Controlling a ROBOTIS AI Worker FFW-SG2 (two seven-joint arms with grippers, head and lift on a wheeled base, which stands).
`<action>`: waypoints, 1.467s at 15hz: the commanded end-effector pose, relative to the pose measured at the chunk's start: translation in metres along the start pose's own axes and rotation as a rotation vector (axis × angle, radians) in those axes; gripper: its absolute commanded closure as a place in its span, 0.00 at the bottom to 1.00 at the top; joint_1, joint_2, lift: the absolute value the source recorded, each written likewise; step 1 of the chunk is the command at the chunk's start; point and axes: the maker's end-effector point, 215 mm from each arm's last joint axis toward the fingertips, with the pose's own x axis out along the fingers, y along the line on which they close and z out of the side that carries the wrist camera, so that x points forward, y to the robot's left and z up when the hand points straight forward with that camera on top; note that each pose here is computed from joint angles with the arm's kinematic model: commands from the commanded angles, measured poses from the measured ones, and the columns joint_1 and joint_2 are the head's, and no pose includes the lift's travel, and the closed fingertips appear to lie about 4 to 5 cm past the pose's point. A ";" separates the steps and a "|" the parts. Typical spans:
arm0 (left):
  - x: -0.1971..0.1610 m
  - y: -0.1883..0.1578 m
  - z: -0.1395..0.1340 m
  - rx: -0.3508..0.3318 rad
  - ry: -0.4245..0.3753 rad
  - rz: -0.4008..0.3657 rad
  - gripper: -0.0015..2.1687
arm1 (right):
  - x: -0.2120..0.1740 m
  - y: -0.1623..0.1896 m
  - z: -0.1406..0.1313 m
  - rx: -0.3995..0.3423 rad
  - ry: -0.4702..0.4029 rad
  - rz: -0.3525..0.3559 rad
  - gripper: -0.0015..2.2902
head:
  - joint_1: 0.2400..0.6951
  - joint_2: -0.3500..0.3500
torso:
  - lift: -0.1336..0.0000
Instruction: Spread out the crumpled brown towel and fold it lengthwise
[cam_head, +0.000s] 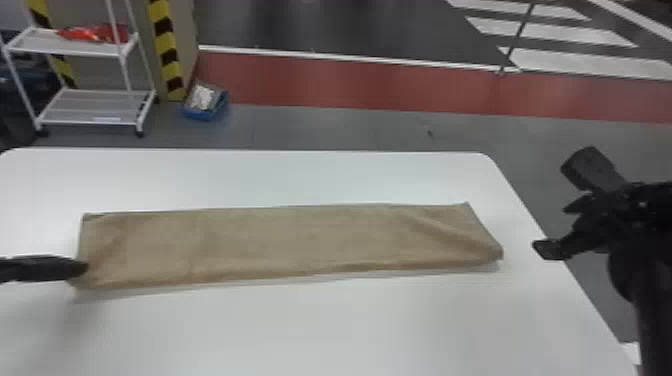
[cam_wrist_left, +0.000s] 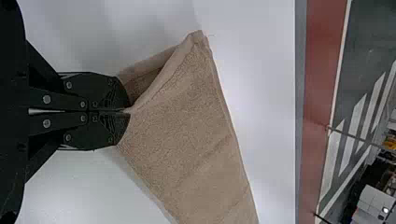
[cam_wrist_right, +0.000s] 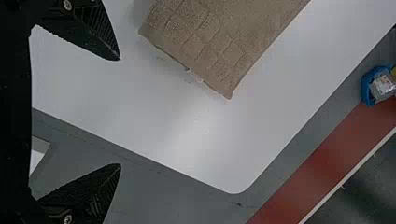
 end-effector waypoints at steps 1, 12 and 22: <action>0.002 0.003 -0.009 0.008 0.039 0.022 0.85 | -0.001 0.001 -0.001 -0.002 0.001 0.000 0.03 | 1.00 0.27 | 0.07; -0.011 0.017 -0.010 -0.007 0.006 0.135 0.01 | -0.007 -0.006 0.015 0.094 -0.065 0.012 0.03 | 1.00 0.32 | 0.07; -0.023 0.017 -0.001 -0.049 -0.073 0.153 0.03 | -0.008 -0.011 0.008 0.169 -0.073 0.000 0.03 | 1.00 0.32 | 0.07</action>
